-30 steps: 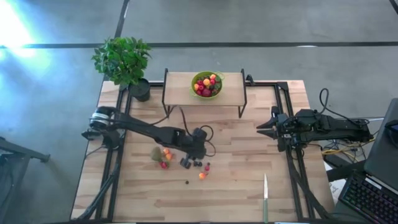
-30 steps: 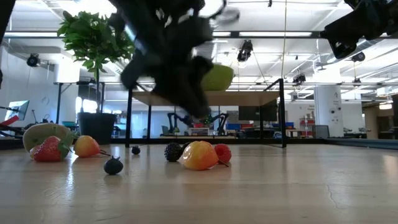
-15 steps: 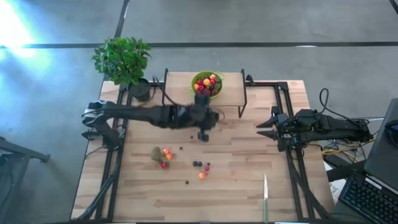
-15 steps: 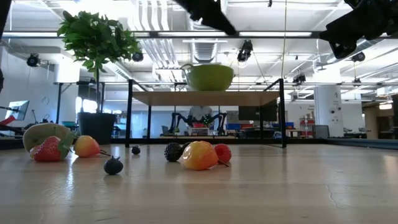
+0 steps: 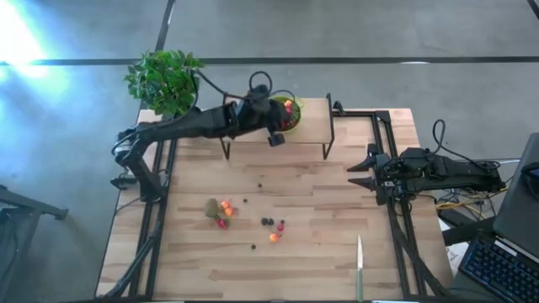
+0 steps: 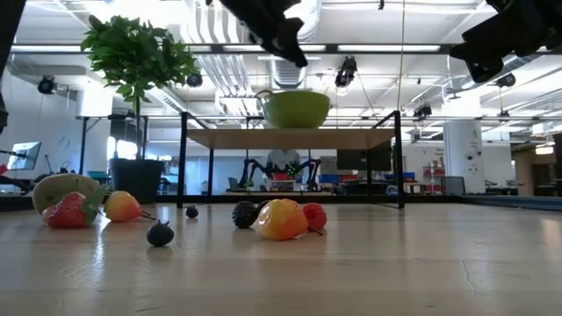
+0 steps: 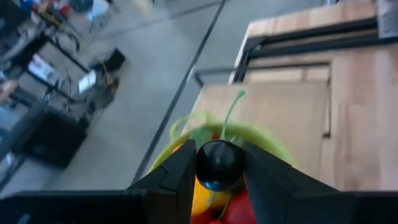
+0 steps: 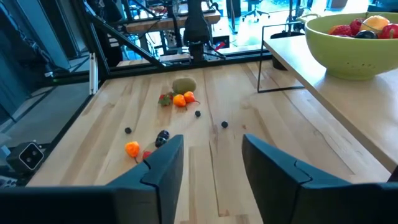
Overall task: Pick & Place Fruit
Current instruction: Put the black cherry into the green strainer bowl on the shelf
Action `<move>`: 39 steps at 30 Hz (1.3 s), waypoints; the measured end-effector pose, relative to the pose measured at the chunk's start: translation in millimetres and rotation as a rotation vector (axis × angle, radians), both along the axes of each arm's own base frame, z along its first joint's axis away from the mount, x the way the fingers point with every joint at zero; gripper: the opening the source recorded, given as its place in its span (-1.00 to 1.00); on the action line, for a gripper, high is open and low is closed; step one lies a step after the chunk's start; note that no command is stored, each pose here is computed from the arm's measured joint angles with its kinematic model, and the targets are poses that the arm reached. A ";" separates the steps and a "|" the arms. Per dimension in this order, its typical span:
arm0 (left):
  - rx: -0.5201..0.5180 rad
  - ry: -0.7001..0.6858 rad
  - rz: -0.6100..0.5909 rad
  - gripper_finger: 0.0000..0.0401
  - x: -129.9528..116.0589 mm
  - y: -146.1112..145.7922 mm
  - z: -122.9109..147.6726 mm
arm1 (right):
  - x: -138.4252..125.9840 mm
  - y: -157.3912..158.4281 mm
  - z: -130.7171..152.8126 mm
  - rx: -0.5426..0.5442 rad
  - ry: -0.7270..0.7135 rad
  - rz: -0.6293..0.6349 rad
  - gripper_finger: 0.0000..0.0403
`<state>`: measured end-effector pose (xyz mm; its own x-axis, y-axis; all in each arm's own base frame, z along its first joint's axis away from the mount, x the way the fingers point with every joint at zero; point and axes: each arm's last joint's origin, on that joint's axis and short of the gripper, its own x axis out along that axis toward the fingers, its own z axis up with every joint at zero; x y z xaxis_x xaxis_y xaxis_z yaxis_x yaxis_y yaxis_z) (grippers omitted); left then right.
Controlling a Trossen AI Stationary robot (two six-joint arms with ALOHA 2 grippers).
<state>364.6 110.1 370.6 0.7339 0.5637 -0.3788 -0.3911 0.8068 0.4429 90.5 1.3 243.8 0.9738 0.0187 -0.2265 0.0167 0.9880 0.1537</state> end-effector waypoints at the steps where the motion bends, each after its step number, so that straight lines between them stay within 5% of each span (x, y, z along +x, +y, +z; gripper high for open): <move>1: -0.011 0.014 0.012 -0.39 -1.8 3.3 -1.7 | 0.0 0.0 0.0 0.000 0.000 0.000 -0.19; 22: -0.033 0.147 -0.016 -0.38 -7.0 14.8 -45.5 | 0.0 0.0 0.0 0.000 0.000 0.000 0.00; 32: -0.010 0.156 -0.029 -0.37 -6.7 14.9 -44.9 | 0.0 0.0 0.0 0.000 0.000 0.000 -0.11; 39: -0.007 0.158 -0.025 -0.15 -6.8 15.0 -44.9 | 0.0 0.0 0.0 0.000 0.000 0.000 -0.22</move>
<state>357.9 125.2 325.6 0.6787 0.5429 -0.4946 -0.2965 0.8187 0.4918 90.5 1.3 243.8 0.9738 0.0187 -0.2267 0.0168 0.9880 0.1537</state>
